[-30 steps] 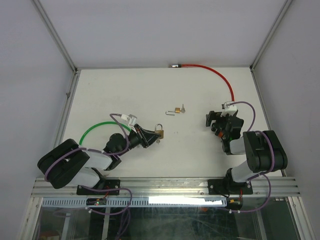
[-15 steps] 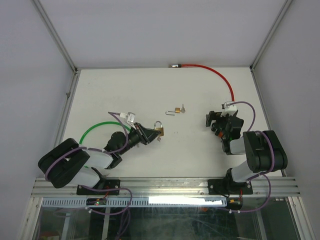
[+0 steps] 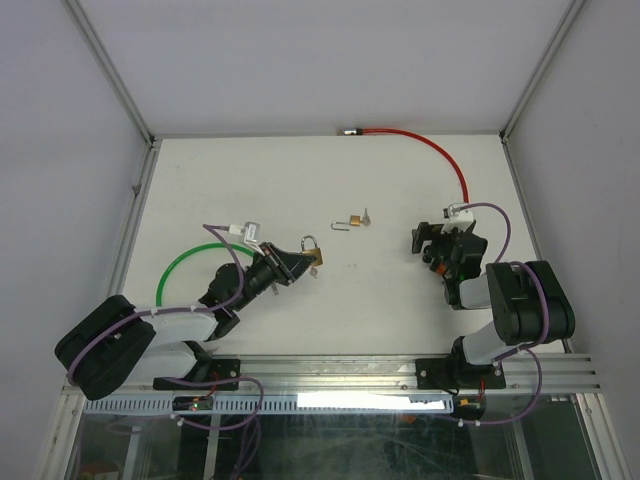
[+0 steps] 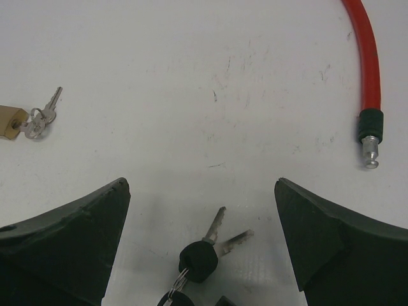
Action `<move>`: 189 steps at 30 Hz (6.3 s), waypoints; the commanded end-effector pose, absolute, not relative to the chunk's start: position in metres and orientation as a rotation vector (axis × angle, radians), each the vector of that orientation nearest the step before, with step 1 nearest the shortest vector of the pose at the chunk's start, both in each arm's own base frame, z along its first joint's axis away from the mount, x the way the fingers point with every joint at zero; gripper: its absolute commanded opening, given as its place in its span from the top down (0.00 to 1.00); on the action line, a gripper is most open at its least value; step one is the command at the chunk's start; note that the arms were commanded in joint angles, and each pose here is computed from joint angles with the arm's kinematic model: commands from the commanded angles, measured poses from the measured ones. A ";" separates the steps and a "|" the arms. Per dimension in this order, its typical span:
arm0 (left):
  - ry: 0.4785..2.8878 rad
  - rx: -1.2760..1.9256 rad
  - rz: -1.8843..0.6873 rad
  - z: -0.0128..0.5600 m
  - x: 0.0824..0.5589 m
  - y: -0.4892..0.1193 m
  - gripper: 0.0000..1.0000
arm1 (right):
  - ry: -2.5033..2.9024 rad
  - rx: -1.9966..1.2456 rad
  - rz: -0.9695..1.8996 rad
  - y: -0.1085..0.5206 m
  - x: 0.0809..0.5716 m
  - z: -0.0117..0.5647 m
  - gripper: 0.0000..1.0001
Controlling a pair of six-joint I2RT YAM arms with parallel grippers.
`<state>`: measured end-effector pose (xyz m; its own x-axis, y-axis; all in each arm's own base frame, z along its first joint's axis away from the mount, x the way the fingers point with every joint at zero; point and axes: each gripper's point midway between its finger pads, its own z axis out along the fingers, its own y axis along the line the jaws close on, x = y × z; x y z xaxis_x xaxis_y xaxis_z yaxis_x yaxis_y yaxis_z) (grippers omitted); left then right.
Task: Lock with the key
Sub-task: Place the key at the center of the board.
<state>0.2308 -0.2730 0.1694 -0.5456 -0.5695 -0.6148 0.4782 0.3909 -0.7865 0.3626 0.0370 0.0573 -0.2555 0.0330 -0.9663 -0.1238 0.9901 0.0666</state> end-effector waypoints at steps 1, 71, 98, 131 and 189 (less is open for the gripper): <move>1.543 -0.135 -1.412 0.213 0.239 -0.271 1.00 | 1.734 -0.056 0.145 0.035 0.376 0.083 0.00; 1.041 0.591 -1.686 0.278 0.156 -0.311 1.00 | 1.569 -0.877 1.490 0.251 0.203 0.235 0.33; 1.094 0.612 -1.713 0.264 0.160 -0.325 1.00 | 1.563 -0.989 1.580 0.269 0.184 0.223 0.88; 1.455 0.812 -1.454 0.219 0.177 -0.331 0.31 | 1.508 -1.098 1.607 0.267 0.173 0.225 1.00; 1.541 0.880 -1.620 0.199 0.165 -0.344 0.94 | 1.585 -1.076 1.647 0.268 0.170 0.218 1.00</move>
<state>0.1610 -0.3429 0.1762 -0.5579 0.0160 -0.8298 0.8299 0.0219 -0.5575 0.1698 0.2642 0.1954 -0.5476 -0.1216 -0.8279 -0.8297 -0.0487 0.5560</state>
